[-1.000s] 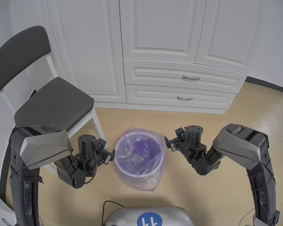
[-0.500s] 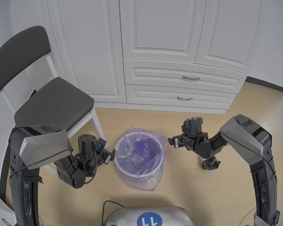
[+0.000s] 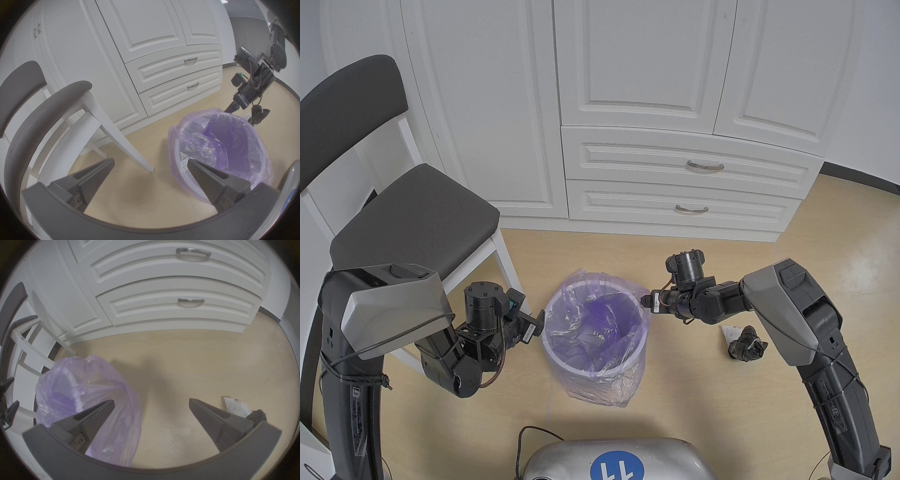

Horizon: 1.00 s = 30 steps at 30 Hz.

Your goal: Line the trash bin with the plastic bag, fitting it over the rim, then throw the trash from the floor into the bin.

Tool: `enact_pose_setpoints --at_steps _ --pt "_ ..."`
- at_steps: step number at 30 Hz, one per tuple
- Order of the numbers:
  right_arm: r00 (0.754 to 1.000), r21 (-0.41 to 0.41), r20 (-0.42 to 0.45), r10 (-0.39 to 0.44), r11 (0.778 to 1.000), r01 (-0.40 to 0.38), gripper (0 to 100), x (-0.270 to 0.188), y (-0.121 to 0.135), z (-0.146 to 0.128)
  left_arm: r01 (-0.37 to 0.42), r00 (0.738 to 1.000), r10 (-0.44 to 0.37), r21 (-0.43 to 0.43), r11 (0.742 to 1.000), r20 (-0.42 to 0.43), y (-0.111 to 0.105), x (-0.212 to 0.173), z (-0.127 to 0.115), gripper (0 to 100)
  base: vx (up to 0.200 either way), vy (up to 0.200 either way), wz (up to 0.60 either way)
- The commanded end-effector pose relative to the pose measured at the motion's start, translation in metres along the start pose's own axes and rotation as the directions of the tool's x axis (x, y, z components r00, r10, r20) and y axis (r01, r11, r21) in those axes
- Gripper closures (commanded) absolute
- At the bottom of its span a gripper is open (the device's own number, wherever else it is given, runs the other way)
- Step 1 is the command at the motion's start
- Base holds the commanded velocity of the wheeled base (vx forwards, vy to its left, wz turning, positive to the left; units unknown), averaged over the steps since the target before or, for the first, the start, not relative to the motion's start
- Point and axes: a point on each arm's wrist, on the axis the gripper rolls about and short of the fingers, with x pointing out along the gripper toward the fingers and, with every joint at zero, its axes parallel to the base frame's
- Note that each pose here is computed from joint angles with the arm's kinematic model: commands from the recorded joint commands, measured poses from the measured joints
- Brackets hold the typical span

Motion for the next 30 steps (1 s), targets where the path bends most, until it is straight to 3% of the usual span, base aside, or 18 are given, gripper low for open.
enact_pose_setpoints --at_steps 1,9,18,23,30 --pt "0.999 -0.004 -0.034 -0.009 1.0 0.009 0 0.022 -0.003 -0.021 -0.004 1.0 0.004 -0.002 1.0 0.002 0.001 0.002 0.0 0 0.0 0.0 0.0" --pt "0.991 -0.017 -0.126 -0.042 0.999 0.04 0 0.032 -0.01 -0.04 -0.003 1.0 0.003 -0.004 1.0 0.004 -0.001 0.004 -0.001 0 0.0 0.0 0.0" --pt "0.993 -0.011 -0.115 -0.036 0.999 0.035 0 0.028 -0.007 -0.035 -0.01 1.0 0.011 -0.015 1.0 0.023 -0.002 0.011 0.001 0 0.0 0.0 0.0" --pt "0.999 0.02 -0.033 -0.016 1.0 0.016 0 0.004 -0.002 0.004 0.016 0.999 -0.011 -0.093 0.996 0.047 -0.024 0.031 -0.004 0 0.0 0.0 0.0" --pt "1.0 0.005 -0.008 -0.016 1.0 0.016 0 -0.031 0.004 0.027 0.072 0.995 -0.058 -0.166 0.983 0.082 -0.066 0.028 0.009 0 0.0 0.0 0.0"
